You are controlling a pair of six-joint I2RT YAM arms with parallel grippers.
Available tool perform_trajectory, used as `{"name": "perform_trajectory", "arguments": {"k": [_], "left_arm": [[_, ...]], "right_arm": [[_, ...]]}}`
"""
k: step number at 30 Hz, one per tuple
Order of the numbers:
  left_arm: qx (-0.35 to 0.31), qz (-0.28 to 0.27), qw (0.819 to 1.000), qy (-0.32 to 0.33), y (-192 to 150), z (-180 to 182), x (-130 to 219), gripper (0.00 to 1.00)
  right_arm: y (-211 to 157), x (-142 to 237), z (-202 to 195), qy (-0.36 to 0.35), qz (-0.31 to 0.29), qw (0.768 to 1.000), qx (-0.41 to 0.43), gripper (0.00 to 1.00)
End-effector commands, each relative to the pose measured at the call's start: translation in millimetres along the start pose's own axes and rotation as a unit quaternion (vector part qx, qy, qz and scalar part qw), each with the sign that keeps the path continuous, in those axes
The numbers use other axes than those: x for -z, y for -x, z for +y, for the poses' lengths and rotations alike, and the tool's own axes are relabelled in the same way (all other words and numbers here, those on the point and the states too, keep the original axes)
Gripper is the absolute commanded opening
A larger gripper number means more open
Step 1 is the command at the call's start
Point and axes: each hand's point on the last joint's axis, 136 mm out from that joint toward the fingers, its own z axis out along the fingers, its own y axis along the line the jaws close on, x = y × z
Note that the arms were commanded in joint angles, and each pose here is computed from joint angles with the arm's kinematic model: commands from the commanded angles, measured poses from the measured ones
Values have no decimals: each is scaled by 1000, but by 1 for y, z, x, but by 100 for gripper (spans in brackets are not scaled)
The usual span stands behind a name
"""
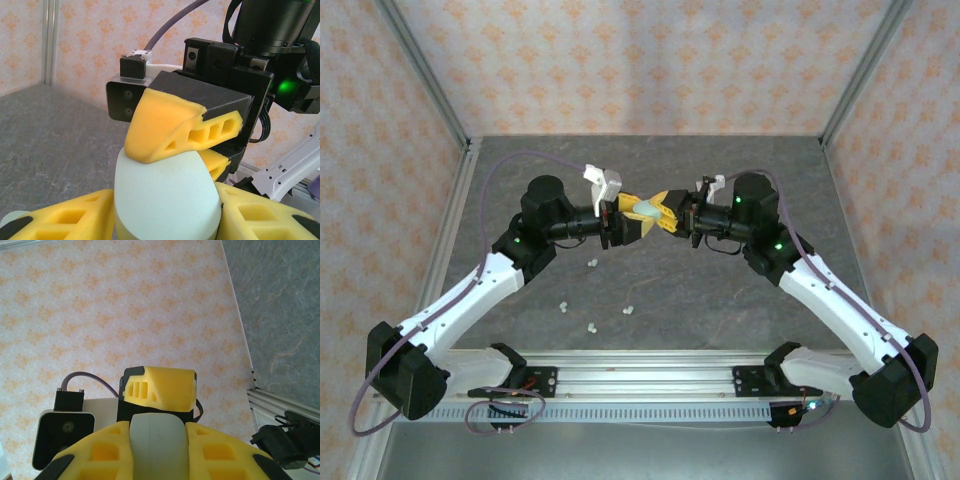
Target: Insert the wireless bluetooth earbuds into the charging case
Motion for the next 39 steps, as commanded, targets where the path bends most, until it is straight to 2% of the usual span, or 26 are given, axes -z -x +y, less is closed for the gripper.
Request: {"name": "perform_trajectory", "arguments": {"k": [1, 10, 15, 20, 25, 26, 28, 32, 39], "left_arm": [[-10, -11, 1000, -9, 9, -5, 4, 50], [-6, -13, 1000, -12, 10, -5, 3, 34], [-4, -11, 1000, -12, 10, -5, 3, 20], [-6, -7, 1000, -9, 9, -5, 4, 9], [-4, -4, 1000, -9, 10, -8, 6, 1], [-3, -3, 1000, -9, 11, -8, 6, 0], [-2, -3, 1000, -10, 12, -10, 8, 0], [-1, -4, 1000, -16, 16, -17, 11, 0], [12, 18, 998, -53, 21, -37, 16, 0]], "right_arm": [[-11, 8, 25, 30, 16, 999, 31, 7], [-12, 8, 26, 32, 19, 999, 32, 7], [-11, 7, 24, 30, 20, 999, 37, 8], [-14, 9, 29, 35, 21, 995, 87, 18], [-17, 16, 34, 23, 12, 985, 172, 35], [-18, 18, 35, 21, 10, 982, 189, 41], [-20, 23, 39, 21, 3, 975, 223, 48], [-27, 35, 47, 21, -4, 952, 305, 55], [-48, 56, 55, 33, 3, 881, 472, 62]]}}
